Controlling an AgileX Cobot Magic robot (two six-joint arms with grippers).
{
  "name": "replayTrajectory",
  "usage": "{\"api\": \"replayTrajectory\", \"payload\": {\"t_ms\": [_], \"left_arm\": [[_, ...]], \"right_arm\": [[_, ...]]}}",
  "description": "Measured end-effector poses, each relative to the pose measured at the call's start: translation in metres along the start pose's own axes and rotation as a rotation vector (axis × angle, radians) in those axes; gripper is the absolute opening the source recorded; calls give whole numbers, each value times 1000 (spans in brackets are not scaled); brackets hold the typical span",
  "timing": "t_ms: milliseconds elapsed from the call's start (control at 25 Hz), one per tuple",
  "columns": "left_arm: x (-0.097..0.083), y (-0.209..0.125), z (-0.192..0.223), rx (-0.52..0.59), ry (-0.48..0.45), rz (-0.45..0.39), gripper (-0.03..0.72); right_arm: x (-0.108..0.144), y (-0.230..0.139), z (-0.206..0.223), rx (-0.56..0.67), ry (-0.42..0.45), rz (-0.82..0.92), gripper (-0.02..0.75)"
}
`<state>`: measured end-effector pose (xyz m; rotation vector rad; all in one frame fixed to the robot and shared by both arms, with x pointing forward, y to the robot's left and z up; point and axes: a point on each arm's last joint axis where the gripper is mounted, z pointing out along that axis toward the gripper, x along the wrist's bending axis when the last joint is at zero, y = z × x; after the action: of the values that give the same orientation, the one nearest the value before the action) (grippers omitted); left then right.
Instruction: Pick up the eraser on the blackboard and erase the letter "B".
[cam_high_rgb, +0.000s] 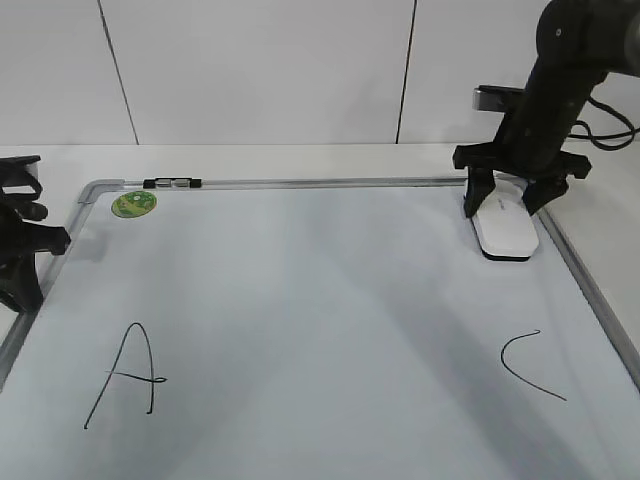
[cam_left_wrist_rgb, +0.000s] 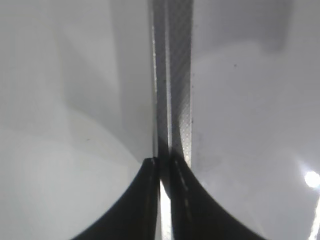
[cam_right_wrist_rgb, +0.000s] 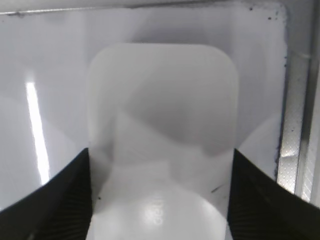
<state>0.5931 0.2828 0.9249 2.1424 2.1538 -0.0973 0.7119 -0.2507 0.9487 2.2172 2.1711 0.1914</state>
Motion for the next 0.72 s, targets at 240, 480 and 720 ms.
{"api": "replayTrajectory", "payload": {"t_ms": [240, 480, 720], "left_arm": [[0, 0, 0, 3, 3, 2, 39], [1, 0, 0, 4, 7, 6, 40], [0, 0, 0, 3, 6, 5, 40]], "right_arm": [[24, -4, 1, 4, 1, -53, 526], [109, -28, 4, 21, 22, -241, 526], [135, -39, 4, 29, 38, -294, 526]]}}
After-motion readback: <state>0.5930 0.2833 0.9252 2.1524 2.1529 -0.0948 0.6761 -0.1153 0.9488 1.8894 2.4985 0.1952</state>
